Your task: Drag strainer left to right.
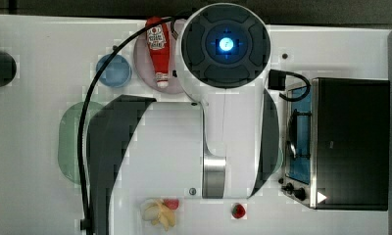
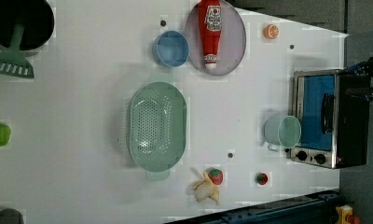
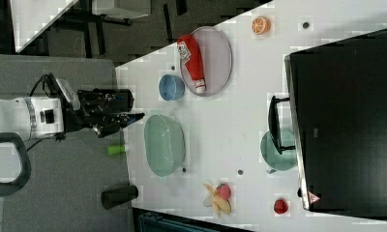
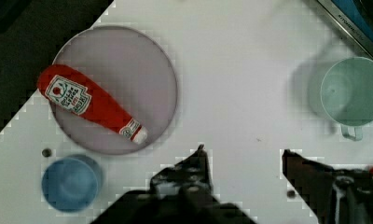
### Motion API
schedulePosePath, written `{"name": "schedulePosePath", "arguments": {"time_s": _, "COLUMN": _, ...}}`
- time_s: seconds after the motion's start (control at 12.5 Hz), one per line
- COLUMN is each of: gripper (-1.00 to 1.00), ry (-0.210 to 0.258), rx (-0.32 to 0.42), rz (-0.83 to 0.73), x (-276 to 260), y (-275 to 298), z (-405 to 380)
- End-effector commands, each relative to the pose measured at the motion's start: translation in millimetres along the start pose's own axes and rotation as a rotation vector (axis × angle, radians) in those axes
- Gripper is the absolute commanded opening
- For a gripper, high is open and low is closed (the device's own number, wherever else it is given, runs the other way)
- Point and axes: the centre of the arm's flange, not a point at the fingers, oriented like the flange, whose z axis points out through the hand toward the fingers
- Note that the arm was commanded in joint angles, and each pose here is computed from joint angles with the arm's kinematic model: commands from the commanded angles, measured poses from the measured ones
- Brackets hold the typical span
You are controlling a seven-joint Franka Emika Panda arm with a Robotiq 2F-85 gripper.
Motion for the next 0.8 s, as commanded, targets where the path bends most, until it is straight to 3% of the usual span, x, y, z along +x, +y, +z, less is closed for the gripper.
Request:
{"name": "schedulePosePath", "arguments": {"time_s": 0.08, "gripper": 0.59, "ry": 0.007, "rx": 0.014, "rz": 0.139, "x": -84.2, "y": 135.0, "z": -86.4}}
{"name": "schedulePosePath", "arguments": {"time_s": 0.24, "gripper": 0.99, "ry": 0.004, "rx": 0.015, "rz": 0.146, "x": -83.4, "y": 136.1, "z": -86.2}}
{"name": "schedulePosePath", "arguments": {"time_s": 0.56, "gripper": 1.0, "ry": -0.059, "rx": 0.03, "rz": 0.031, "x": -130.8, "y": 81.3, "z": -73.1}}
{"name": "schedulePosePath", "arguments": {"time_s": 0.8, "gripper": 1.0, "ry": -0.033, "rx": -0.016, "rz": 0.061, "x": -182.6, "y": 19.8, "z": -45.5}}
